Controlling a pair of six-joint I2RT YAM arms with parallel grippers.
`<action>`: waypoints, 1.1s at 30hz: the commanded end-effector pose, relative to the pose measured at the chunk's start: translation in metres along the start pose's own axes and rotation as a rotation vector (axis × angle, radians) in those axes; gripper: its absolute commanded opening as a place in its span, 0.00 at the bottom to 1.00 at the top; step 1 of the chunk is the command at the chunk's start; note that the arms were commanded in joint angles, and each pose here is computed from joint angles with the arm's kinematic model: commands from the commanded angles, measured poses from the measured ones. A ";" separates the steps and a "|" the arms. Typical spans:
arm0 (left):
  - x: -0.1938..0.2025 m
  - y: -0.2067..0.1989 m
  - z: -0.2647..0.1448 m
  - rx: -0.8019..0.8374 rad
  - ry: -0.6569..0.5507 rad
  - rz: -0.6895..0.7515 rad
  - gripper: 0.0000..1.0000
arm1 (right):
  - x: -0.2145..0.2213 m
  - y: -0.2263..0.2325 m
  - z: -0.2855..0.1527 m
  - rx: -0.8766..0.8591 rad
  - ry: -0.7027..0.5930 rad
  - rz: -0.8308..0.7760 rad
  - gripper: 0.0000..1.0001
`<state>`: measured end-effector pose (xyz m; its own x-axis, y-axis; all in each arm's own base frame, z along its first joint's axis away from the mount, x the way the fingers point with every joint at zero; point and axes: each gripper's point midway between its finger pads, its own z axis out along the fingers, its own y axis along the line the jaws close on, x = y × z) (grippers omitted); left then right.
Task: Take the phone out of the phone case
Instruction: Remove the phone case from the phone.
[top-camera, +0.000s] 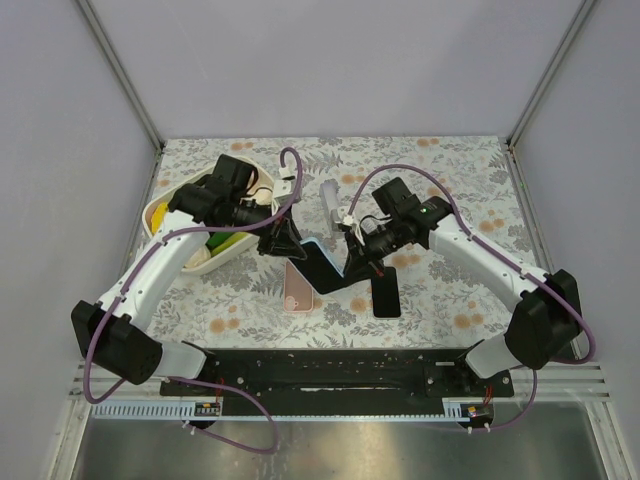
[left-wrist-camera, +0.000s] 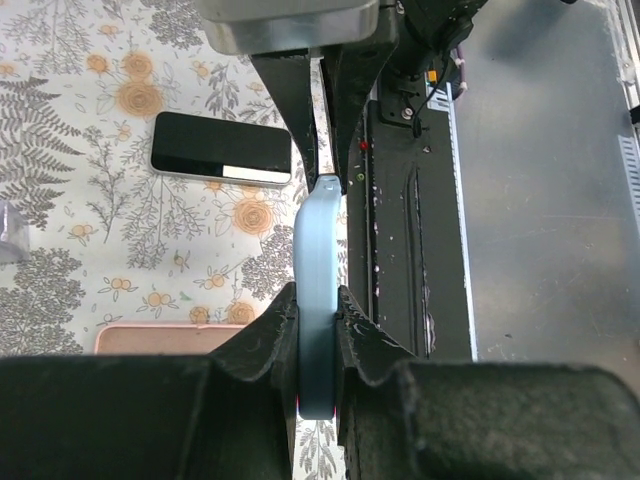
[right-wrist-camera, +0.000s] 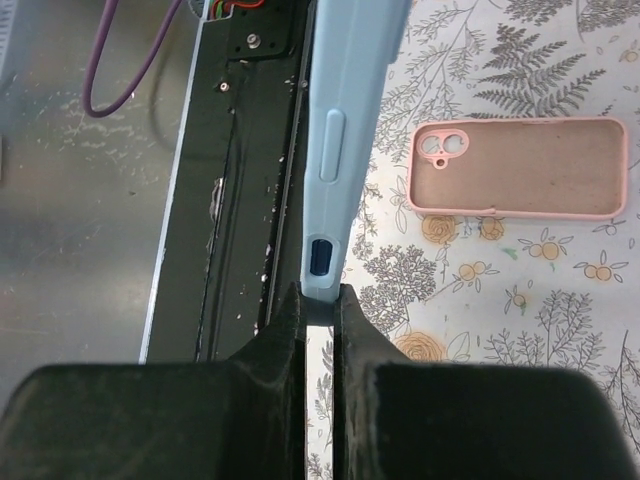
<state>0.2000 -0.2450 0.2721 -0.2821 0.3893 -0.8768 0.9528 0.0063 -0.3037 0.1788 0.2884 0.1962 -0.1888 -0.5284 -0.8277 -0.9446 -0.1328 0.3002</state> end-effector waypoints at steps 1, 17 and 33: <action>-0.032 -0.005 -0.008 -0.005 -0.070 0.200 0.00 | -0.008 0.037 0.004 -0.115 0.005 -0.056 0.00; -0.061 0.024 0.006 -0.146 -0.120 0.317 0.00 | -0.020 0.085 0.010 -0.245 0.048 -0.242 0.00; -0.062 0.038 0.031 -0.126 -0.123 0.279 0.00 | -0.032 0.113 0.013 -0.307 0.062 -0.372 0.00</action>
<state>0.1691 -0.2747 0.2767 -0.3334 0.3965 -0.8553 0.9205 -0.0591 -0.3863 0.1238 0.2752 0.1954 0.0384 -0.6733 -0.7384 -0.9206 -0.3112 0.2359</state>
